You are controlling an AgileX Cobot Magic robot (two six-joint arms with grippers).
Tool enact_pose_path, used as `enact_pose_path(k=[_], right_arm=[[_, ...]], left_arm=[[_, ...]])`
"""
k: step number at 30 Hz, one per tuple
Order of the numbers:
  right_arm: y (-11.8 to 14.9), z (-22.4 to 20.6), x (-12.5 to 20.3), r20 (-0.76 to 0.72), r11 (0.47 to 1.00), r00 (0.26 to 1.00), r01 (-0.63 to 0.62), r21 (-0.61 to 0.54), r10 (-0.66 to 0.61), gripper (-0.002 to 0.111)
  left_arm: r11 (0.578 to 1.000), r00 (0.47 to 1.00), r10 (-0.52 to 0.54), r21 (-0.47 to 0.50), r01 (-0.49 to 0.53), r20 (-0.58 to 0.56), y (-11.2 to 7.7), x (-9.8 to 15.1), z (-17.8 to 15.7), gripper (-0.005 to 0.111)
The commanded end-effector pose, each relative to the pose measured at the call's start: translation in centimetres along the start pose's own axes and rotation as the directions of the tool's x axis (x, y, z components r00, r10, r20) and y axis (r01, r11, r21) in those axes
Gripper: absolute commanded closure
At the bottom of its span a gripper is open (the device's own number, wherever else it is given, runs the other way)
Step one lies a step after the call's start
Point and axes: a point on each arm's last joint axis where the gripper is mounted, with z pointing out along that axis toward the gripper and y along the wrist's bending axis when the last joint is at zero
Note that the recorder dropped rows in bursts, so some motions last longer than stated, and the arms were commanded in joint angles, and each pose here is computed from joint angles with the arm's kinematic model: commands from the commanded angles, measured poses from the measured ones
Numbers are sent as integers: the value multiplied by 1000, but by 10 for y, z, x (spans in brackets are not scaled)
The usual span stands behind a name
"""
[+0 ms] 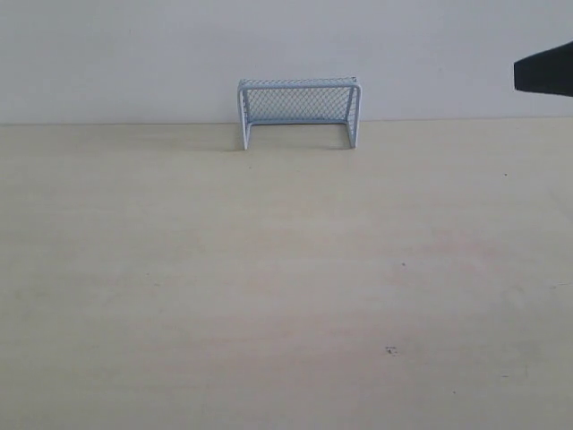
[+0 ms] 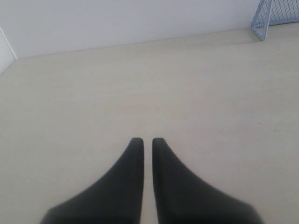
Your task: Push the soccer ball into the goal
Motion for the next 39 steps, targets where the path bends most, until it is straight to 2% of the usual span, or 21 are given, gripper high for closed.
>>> enact_pose_path(k=[1, 11, 15, 23, 29, 39], right_arm=[[10, -1, -12, 84, 995, 996, 26, 94, -34, 108], [15, -25, -27, 257, 948, 966, -53, 314, -31, 108], [13, -36, -16, 319, 902, 948, -137, 410, -2, 108], [19, -52, 19, 347, 842, 938, -171, 511, -20, 108], [24, -62, 42, 362, 809, 932, -190, 556, -30, 108], [32, -64, 69, 351, 809, 936, -191, 556, -20, 108]], left_arm=[[1000, 1000, -7, 8, 7, 3, 0, -2, 0, 100], [1000, 1000, -7, 8, 7, 3, 0, -2, 0, 100], [1000, 1000, -7, 8, 7, 3, 0, -2, 0, 100], [1000, 1000, -7, 8, 7, 3, 0, -2, 0, 100], [1000, 1000, -7, 8, 7, 3, 0, -2, 0, 100], [1000, 1000, -7, 8, 7, 3, 0, -2, 0, 100]])
